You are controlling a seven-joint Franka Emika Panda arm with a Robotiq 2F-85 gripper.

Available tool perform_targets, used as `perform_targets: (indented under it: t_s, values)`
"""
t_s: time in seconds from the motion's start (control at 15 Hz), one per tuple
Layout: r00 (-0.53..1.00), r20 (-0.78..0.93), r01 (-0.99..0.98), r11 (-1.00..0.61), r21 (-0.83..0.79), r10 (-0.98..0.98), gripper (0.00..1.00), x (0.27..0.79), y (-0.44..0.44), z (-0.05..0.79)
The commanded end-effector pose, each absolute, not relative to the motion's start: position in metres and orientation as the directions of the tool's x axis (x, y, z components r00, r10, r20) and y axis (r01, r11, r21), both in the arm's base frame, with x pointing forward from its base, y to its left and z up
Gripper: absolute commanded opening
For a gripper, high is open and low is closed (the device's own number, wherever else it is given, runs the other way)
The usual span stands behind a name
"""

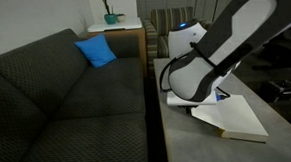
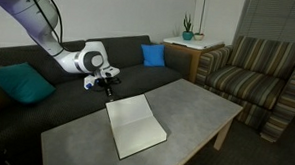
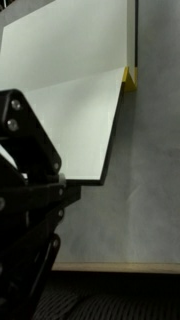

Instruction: Close the book

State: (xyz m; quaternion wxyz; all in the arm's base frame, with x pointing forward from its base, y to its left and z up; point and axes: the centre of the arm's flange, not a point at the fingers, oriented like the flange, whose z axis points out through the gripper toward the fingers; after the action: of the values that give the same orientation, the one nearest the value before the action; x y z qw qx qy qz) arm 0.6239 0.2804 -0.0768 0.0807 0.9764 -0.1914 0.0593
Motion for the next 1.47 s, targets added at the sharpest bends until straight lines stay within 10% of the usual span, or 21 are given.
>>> perform_targets:
  t_s: [0.0, 1.4]
  values:
    - [0.907, 0.121, -0.419, -0.890, 0.180, -0.402, 0.00, 0.618, 0.269, -0.051]
    - [0.742, 0.115, -0.647, -0.661, 0.381, -0.660, 0.00, 0.549, 0.151, -0.019]
